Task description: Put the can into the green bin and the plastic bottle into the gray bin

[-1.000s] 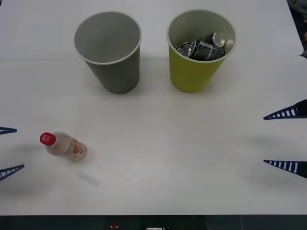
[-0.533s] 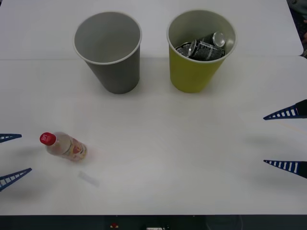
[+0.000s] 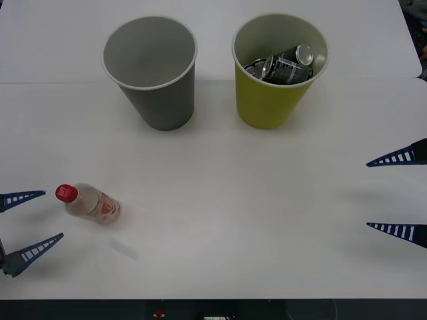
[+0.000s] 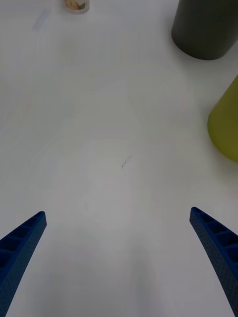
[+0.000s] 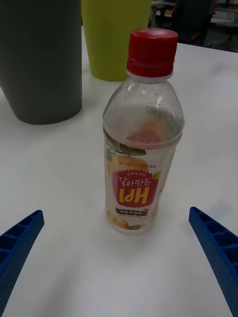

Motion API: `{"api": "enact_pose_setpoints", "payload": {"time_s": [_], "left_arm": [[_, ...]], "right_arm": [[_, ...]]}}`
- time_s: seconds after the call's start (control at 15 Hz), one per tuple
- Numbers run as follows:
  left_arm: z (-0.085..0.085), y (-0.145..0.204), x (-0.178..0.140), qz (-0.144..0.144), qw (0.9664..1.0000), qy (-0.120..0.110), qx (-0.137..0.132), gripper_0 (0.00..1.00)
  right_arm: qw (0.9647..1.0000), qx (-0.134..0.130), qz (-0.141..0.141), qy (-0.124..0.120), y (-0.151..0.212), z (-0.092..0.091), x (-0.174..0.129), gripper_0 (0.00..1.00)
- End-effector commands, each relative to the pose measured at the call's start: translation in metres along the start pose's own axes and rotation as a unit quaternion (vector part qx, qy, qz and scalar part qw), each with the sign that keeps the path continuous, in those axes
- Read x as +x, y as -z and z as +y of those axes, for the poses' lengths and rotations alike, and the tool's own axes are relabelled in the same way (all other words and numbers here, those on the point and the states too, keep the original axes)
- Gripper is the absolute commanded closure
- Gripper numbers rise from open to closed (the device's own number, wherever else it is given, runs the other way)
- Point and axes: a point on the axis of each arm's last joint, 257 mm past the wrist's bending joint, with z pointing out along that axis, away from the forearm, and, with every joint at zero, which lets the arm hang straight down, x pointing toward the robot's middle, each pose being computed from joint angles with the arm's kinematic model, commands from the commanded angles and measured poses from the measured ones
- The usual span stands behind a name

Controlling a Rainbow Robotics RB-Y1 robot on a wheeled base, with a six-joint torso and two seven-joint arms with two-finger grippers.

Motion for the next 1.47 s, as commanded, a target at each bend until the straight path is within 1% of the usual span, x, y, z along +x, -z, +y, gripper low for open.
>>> {"api": "enact_pose_setpoints", "payload": {"time_s": [0.07, 0.27, 0.53, 0.6, 0.87, 1.07, 1.2, 1.27, 1.33, 1.4, 1.47], "left_arm": [[-0.011, -0.010, 0.004, -0.017, 0.9998, 0.003, -0.008, 0.00], [-0.017, -0.025, 0.005, -0.033, 0.9994, 0.005, -0.010, 0.00], [-0.020, -0.053, 0.005, -0.048, 0.9987, 0.009, -0.016, 0.00], [-0.024, -0.062, 0.004, -0.054, 0.9984, 0.012, -0.014, 0.00], [-0.028, -0.082, 0.004, -0.062, 0.9979, 0.014, -0.014, 0.00], [-0.026, -0.087, 0.004, -0.060, 0.9980, 0.013, -0.016, 0.00], [-0.027, -0.090, 0.002, -0.061, 0.9979, 0.013, -0.015, 0.03], [-0.028, -0.093, 0.002, -0.062, 0.9978, 0.014, -0.016, 0.13], [-0.028, -0.096, 0.000, -0.066, 0.9976, 0.016, -0.016, 0.54], [-0.028, -0.097, 0.001, -0.064, 0.9976, 0.018, -0.017, 1.00], [-0.028, -0.097, 0.001, -0.064, 0.9976, 0.018, -0.018, 1.00]], "right_arm": [[1.0000, 0.000, 0.000, 0.000, 0.000, 0.000, 0.000, 0.00], [1.0000, 0.000, 0.000, 0.000, 0.000, 0.000, 0.000, 0.00], [1.0000, 0.000, 0.000, 0.000, 0.000, 0.000, 0.000, 0.00], [1.0000, 0.000, 0.000, 0.000, 0.000, 0.000, 0.000, 0.00], [1.0000, 0.000, 0.000, 0.000, 0.000, 0.000, 0.000, 0.00], [1.0000, 0.000, 0.000, 0.000, 0.000, 0.000, 0.000, 0.00], [1.0000, 0.000, 0.000, 0.000, 0.000, 0.000, 0.000, 0.00], [1.0000, 0.000, 0.000, 0.000, 0.000, 0.000, 0.000, 0.00], [1.0000, 0.000, 0.000, 0.000, 0.000, 0.000, 0.000, 0.00], [1.0000, 0.000, 0.000, 0.000, 0.000, 0.000, 0.000, 0.00], [1.0000, 0.000, 0.000, 0.000, 0.000, 0.000, 0.000, 0.00]]}}
